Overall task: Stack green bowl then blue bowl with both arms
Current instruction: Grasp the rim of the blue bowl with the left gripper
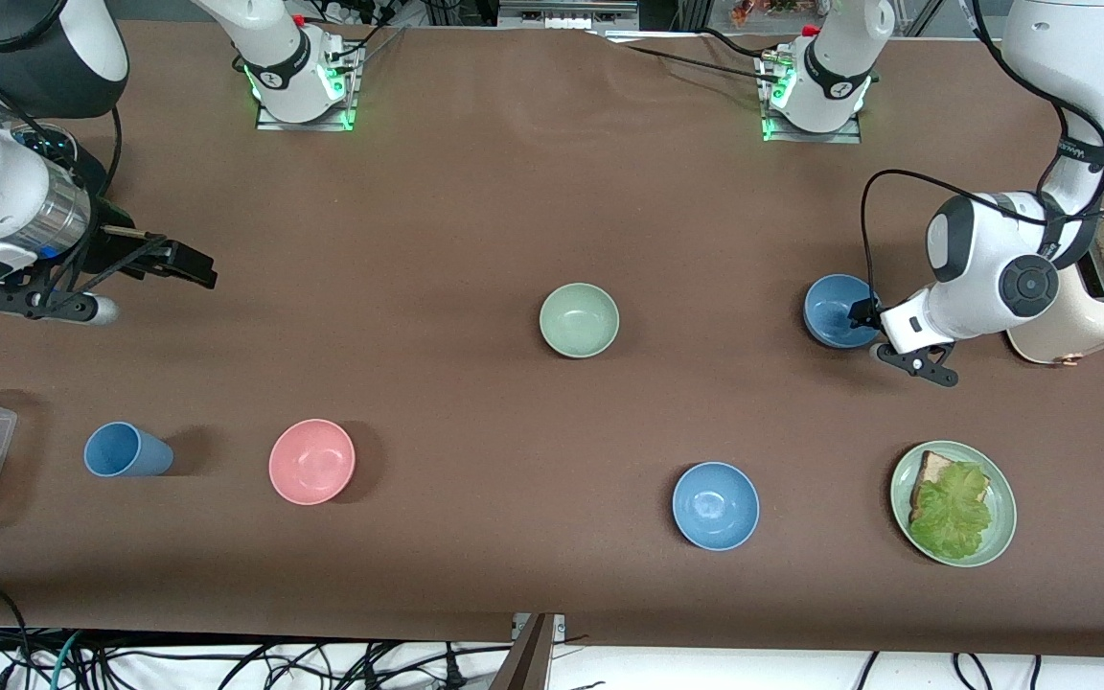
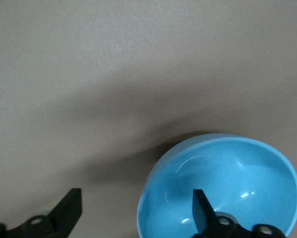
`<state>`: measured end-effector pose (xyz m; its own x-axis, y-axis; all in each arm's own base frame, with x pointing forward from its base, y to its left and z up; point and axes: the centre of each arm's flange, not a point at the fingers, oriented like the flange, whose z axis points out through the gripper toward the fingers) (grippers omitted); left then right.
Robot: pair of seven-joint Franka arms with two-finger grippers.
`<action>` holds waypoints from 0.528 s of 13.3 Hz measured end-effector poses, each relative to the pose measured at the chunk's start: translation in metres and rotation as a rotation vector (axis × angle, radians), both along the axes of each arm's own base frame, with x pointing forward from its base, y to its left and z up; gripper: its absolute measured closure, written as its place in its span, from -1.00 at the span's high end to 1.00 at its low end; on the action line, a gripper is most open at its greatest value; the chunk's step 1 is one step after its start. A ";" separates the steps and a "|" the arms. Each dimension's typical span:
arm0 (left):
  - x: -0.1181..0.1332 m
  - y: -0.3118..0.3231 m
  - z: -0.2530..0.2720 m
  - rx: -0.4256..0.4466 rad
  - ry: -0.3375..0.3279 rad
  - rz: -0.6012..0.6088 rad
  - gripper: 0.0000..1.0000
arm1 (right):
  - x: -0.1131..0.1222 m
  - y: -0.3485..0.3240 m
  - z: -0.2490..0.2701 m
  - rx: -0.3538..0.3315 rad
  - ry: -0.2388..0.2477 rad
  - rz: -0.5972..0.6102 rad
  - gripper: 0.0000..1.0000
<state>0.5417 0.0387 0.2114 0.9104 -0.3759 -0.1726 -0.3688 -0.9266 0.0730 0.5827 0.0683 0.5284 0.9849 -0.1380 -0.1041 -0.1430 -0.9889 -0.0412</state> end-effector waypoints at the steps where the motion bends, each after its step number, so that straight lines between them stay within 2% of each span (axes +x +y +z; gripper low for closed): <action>1: -0.001 0.000 -0.001 -0.002 0.003 -0.006 0.89 | 0.000 -0.001 0.000 -0.001 0.003 -0.001 1.00; 2: -0.002 0.000 -0.002 -0.003 0.006 -0.011 0.76 | 0.000 -0.001 0.000 -0.003 0.003 0.001 1.00; 7: -0.007 -0.008 -0.007 -0.012 0.019 -0.040 -0.38 | -0.001 0.005 -0.002 -0.049 0.000 0.031 1.00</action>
<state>0.5346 0.0305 0.2045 0.8912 -0.4140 -0.1852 -0.4039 -0.9103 0.0912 0.5821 0.0733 0.5263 0.9887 -0.1128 -0.0983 -0.1126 -0.9936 0.0079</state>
